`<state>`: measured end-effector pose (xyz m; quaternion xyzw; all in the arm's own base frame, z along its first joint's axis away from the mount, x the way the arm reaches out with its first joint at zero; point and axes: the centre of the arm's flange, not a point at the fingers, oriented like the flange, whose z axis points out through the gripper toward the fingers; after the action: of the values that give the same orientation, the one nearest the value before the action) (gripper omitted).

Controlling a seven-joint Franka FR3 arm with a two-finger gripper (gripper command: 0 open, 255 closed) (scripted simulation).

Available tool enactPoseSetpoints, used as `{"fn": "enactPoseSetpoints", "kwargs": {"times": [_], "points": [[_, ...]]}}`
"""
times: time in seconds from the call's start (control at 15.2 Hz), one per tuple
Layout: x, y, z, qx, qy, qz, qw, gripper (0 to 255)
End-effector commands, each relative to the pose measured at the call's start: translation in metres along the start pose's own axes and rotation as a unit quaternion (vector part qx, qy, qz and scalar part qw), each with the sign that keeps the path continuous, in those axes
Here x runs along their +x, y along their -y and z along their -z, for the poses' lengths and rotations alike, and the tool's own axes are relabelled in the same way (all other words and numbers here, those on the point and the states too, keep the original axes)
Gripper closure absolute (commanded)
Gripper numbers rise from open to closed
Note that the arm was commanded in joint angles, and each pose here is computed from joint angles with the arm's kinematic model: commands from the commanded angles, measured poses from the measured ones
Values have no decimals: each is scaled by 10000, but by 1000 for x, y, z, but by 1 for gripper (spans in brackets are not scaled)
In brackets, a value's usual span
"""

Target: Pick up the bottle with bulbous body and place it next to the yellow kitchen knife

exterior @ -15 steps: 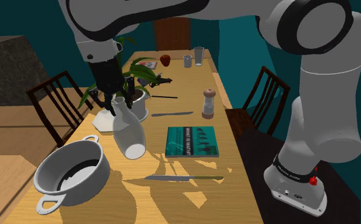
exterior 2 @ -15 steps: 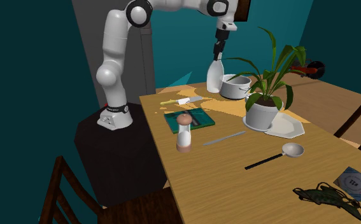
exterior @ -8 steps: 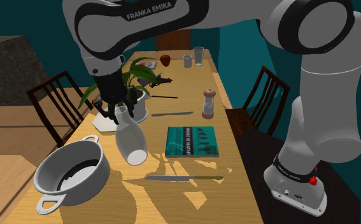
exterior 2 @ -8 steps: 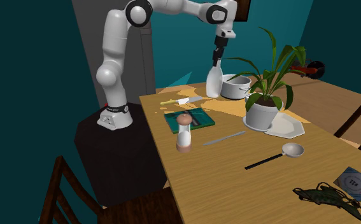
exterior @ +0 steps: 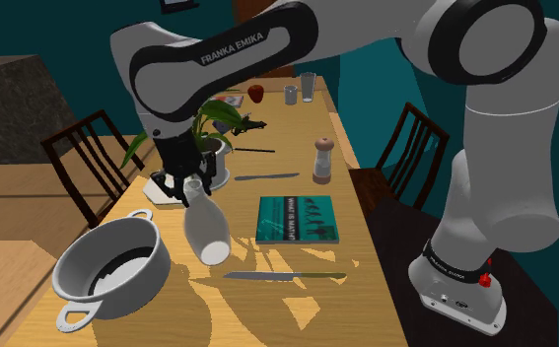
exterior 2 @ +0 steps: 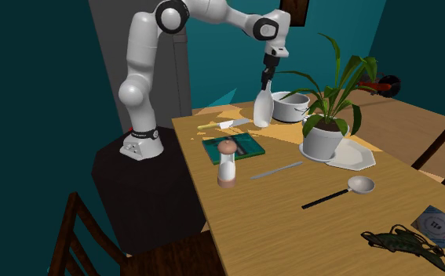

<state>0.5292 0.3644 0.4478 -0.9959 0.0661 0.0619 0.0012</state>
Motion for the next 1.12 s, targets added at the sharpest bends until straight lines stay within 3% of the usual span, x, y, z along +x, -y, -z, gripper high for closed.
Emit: {"fn": "enactPoseSetpoints", "kwargs": {"times": [0.0, 0.59, 0.66, 0.99, 1.06], "points": [[2, 0, -10, 4, -5, 1, 10000, 255], [3, 0, -14, 4, -5, 1, 10000, 255], [3, 0, -14, 4, -5, 1, 10000, 0], [3, 0, -14, 4, -5, 1, 10000, 0], [3, 0, -1, 4, -5, 1, 10000, 0]]}}
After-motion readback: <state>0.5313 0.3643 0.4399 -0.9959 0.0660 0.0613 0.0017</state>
